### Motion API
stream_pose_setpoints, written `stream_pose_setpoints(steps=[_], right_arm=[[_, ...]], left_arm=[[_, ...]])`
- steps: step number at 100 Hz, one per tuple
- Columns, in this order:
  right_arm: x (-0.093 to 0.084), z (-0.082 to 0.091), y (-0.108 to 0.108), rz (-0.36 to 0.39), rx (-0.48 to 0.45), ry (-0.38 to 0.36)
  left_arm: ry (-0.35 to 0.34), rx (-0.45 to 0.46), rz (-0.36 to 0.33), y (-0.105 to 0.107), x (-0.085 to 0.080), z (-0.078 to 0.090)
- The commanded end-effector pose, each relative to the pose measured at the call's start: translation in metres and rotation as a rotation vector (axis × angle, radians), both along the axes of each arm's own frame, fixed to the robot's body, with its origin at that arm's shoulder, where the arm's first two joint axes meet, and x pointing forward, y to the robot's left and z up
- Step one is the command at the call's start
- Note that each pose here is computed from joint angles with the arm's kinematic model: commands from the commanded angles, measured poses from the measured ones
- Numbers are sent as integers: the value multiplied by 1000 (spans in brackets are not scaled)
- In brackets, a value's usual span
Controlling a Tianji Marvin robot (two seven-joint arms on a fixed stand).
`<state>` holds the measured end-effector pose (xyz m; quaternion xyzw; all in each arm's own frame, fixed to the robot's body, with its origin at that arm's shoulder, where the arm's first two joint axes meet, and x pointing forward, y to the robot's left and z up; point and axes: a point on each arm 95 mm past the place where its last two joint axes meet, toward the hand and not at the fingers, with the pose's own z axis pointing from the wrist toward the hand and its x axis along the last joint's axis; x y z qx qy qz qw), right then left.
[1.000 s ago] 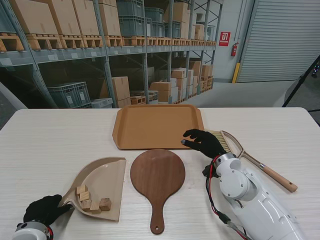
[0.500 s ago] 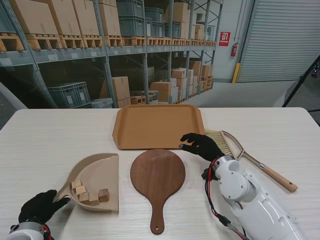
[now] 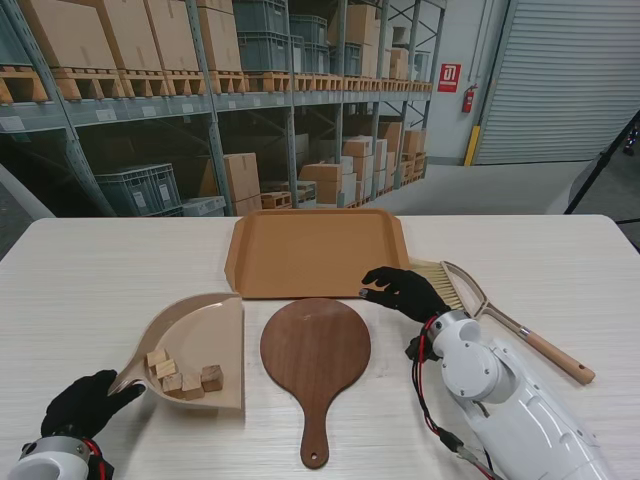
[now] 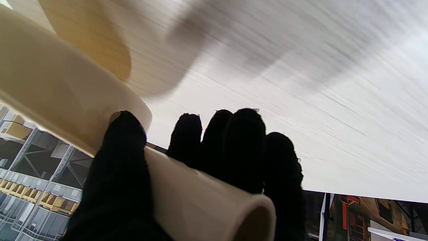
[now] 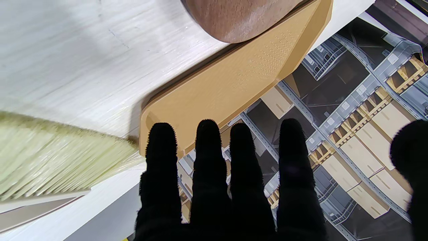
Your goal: Sweep wood blocks off a wooden cutting board into a dustpan and pour them into a container
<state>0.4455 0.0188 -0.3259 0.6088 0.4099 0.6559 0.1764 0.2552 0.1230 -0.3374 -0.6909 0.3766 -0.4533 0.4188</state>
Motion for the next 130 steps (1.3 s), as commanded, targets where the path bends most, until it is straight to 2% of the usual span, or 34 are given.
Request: stream_pose_setpoints(steps=[1, 22, 44, 84, 130], right_arm=[[-3, -3, 1, 13, -3, 17], [-4, -4, -2, 24, -9, 33], [-5, -9, -4, 29, -5, 74], [-10, -12, -4, 31, 18, 125], [-11, -14, -4, 36, 29, 123]], left_arm=[[-10, -19, -10, -1, 10, 5], [-31, -69, 0, 4, 35, 2], [-49, -80, -2, 6, 66, 0], [-59, -67, -40, 8, 122, 3], [-42, -45, -63, 0, 185, 8]])
